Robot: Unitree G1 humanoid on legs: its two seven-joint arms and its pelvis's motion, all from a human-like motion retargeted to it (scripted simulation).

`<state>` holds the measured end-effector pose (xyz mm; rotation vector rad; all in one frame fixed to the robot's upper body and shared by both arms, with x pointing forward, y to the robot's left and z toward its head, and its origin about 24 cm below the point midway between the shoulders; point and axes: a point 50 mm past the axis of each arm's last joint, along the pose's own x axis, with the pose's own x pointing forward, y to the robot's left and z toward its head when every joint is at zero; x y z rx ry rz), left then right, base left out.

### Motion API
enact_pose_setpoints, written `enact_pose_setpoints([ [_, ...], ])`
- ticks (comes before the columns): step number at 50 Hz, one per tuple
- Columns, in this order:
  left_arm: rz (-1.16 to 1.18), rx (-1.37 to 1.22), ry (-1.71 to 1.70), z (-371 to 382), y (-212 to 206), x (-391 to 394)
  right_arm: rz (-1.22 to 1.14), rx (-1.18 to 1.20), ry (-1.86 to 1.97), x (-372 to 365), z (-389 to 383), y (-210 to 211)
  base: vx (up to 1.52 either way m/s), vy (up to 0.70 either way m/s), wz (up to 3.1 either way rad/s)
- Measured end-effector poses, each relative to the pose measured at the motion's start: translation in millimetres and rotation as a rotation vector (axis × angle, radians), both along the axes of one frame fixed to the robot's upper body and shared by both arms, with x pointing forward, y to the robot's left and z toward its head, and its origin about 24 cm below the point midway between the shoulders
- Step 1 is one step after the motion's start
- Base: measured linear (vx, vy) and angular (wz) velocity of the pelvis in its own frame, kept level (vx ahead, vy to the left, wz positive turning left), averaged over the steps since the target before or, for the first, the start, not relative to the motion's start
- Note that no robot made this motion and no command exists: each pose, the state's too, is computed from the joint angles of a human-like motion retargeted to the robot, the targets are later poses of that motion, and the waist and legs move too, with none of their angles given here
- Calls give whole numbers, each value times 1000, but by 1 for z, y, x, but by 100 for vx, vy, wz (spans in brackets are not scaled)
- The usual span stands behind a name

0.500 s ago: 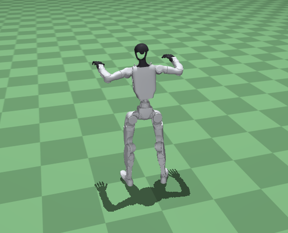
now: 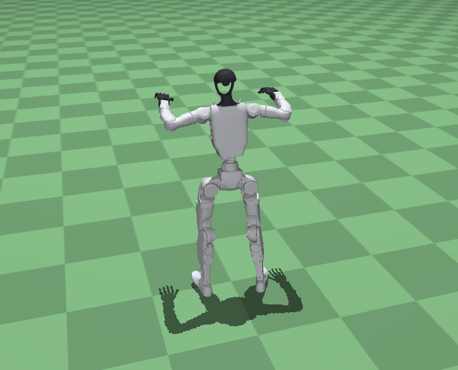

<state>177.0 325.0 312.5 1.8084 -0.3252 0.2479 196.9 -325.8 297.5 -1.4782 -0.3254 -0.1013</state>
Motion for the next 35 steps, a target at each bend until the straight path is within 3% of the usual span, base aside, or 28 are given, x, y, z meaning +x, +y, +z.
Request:
enact_pose_setpoints([
  [7,-32,-52,-24,1,0,1,30,17,-23,1,0,4,0,0,0],
  [12,-312,-395,-70,-5,-20,1,94,66,-91,3,-5,14,0,0,0],
  [17,-570,-543,-163,-9,-55,-3,179,97,-209,4,-4,29,3,0,6],
  [20,-778,-803,-139,-26,-80,0,256,318,-294,8,-17,37,7,0,7],
  [25,-1002,-1225,-97,-63,-120,28,340,927,-415,32,-70,56,9,0,8],
  [30,-746,-1480,-90,-128,-132,63,411,1388,-414,64,-108,113,14,2,13],
  [35,-538,-1639,72,-191,-130,43,728,1572,-415,61,-81,177,23,5,-33],
])
